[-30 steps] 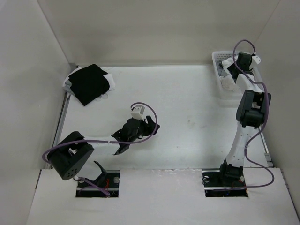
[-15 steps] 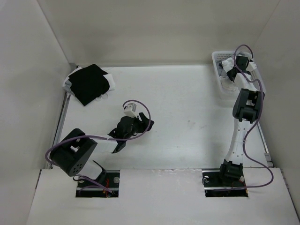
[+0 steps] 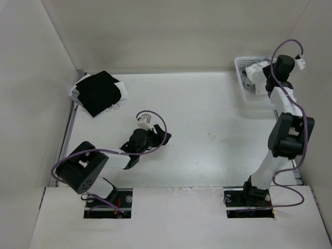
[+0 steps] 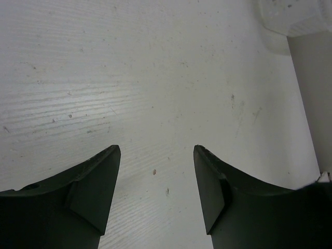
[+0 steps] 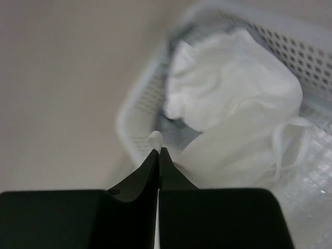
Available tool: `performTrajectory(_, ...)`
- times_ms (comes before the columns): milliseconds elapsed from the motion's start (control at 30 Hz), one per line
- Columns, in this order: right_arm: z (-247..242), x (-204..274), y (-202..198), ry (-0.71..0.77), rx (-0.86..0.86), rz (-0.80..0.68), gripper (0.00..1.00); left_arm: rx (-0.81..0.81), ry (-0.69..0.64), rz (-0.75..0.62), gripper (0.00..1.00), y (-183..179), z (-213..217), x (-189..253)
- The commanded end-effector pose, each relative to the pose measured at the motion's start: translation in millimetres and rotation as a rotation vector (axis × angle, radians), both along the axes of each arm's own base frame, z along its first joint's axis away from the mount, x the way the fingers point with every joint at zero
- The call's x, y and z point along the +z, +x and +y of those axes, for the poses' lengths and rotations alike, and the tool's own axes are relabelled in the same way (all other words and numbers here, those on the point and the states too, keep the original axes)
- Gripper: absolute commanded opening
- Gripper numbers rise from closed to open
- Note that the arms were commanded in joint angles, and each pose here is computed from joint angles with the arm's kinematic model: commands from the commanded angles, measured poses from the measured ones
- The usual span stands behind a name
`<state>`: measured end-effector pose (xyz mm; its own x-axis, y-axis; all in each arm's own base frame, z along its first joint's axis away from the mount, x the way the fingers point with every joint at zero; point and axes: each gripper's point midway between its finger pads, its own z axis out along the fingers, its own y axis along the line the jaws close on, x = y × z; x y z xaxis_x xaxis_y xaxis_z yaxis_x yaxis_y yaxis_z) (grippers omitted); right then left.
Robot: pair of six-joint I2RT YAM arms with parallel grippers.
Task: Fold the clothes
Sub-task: Grab the tank top from the pile, then move the tank top to the center of the board
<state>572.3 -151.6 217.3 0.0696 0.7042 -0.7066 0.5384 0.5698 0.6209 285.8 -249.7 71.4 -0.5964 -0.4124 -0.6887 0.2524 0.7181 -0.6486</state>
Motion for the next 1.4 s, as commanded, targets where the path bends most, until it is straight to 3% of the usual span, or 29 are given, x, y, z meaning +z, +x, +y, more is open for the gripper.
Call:
performTrajectory(0, 44.7, 155.6, -34.6, -0.092, 0.099, -0.372, 0.01, -0.018, -0.064, -0.073, 0.56, 1.9, -6.4, 25.5)
performTrajectory(200, 161.4, 260.7, -130.1, -0.114, 0.362, -0.603, 0.01, 0.021, -0.113, -0.137, 0.56, 2.9, 7.7, 59.4)
performTrajectory(300, 230.0, 317.8, -204.0, -0.118, 0.543, -0.753, 0.02, 0.086, -0.130, -0.168, 0.56, 5.1, 29.8, 84.7)
performTrajectory(500, 305.5, 365.1, -300.7, -0.067, 0.808, -0.909, 0.03, 0.243, -0.152, -0.183, 0.57, 4.7, 77.3, 112.1)
performTrajectory(633, 353.1, 295.8, -298.3, 0.007, 0.939, -0.786, 0.04, 0.307, -0.183, -0.212, 0.58, -6.9, 104.5, 125.0)
performTrajectory(667, 374.9, 244.1, -282.4, 0.054, 0.977, -0.693, 0.05, 0.317, -0.180, -0.209, 0.58, -11.5, 110.5, 123.7)
performTrajectory(700, 378.3, 234.4, -278.7, 0.066, 0.981, -0.676, 0.05, 0.330, -0.175, -0.205, 0.58, -12.9, 114.6, 122.2)
performTrajectory(733, 398.7, 180.6, -258.7, 0.128, 1.003, -0.571, 0.05, 0.355, -0.154, -0.180, 0.58, -16.7, 123.9, 111.4)
performTrajectory(867, 449.9, 66.7, -201.8, 0.265, 1.030, -0.341, 0.05, 0.396, -0.110, -0.114, 0.58, -18.2, 137.7, 84.8)
performTrajectory(967, 457.6, 18.2, -133.2, 0.295, 0.985, -0.241, 0.06, 0.389, -0.087, -0.067, 0.57, -19.9, 137.7, 69.6)
performTrajectory(1033, 447.6, 2.6, -89.4, 0.330, 0.939, -0.200, 0.16, 0.382, -0.065, -0.061, 0.57, -21.0, 136.4, 65.7)
performTrajectory(1100, 435.1, -1.1, -69.6, 0.346, 0.902, -0.174, 0.36, 0.389, -0.032, -0.045, 0.57, -21.6, 138.8, 58.0)
performTrajectory(1200, 403.4, -3.8, -91.4, 0.221, 0.858, -0.154, 0.59, 0.398, 0.053, 0.030, 0.56, -24.6, 142.6, 27.5)
performTrajectory(1233, 402.2, -5.1, -95.5, 0.207, 0.860, -0.151, 0.59, 0.400, 0.062, 0.038, 0.56, -24.8, 143.2, 24.6)
performTrajectory(1267, 400.3, -20.0, -125.6, 0.164, 0.877, -0.113, 0.60, 0.412, 0.096, 0.063, 0.55, -25.0, 145.9, 15.0)
performTrajectory(1333, 398.0, -52.1, -172.7, 0.126, 0.893, -0.033, 0.49, 0.406, 0.123, 0.074, 0.55, -24.3, 142.8, 10.1)
performTrajectory(1367, 396.1, -84.9, -220.0, 0.100, 0.905, 0.052, 0.27, 0.411, 0.163, 0.092, 0.55, -22.5, 141.2, 3.8)
